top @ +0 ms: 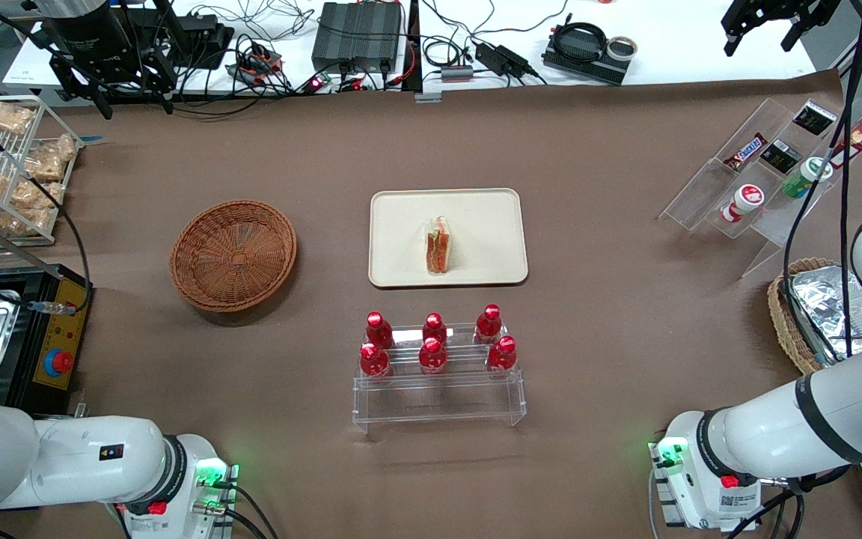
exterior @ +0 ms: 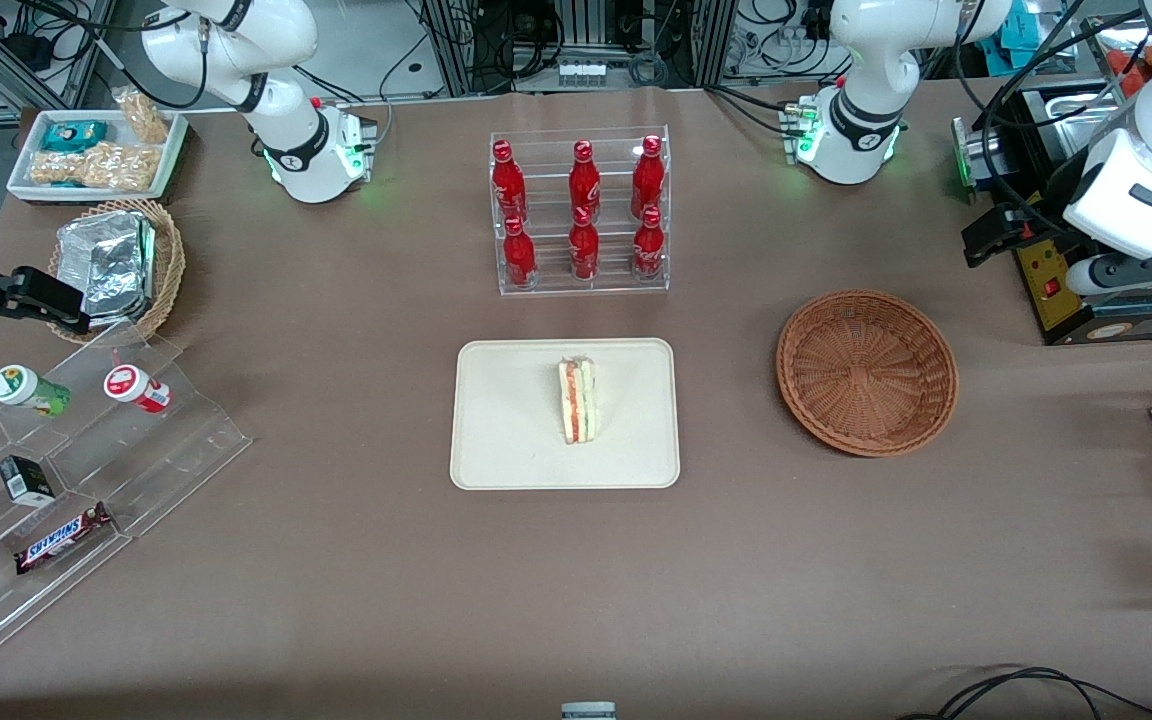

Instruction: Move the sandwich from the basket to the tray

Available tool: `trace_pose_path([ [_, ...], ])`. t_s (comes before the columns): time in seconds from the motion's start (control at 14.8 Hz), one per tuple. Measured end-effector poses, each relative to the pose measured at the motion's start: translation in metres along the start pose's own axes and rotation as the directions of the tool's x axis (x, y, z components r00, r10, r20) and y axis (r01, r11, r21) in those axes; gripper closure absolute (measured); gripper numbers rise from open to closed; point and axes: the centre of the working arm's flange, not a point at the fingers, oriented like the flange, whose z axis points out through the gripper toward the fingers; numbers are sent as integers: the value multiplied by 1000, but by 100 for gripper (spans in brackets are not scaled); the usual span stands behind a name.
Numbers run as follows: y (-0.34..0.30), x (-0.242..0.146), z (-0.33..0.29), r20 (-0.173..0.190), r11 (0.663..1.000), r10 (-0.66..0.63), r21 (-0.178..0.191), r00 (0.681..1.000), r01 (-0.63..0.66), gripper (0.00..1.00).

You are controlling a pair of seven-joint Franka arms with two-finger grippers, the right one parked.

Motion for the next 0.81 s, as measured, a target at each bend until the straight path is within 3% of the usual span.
trace_pose_path([
  [0.27,-1,4,-2,-28,1000,-5,-12,1000,5,0],
  [0.47,-5,5,-3,-21,999,-14,-49,1000,13,0],
  [0.81,-10,6,-3,-20,998,-20,-55,1000,19,0],
])
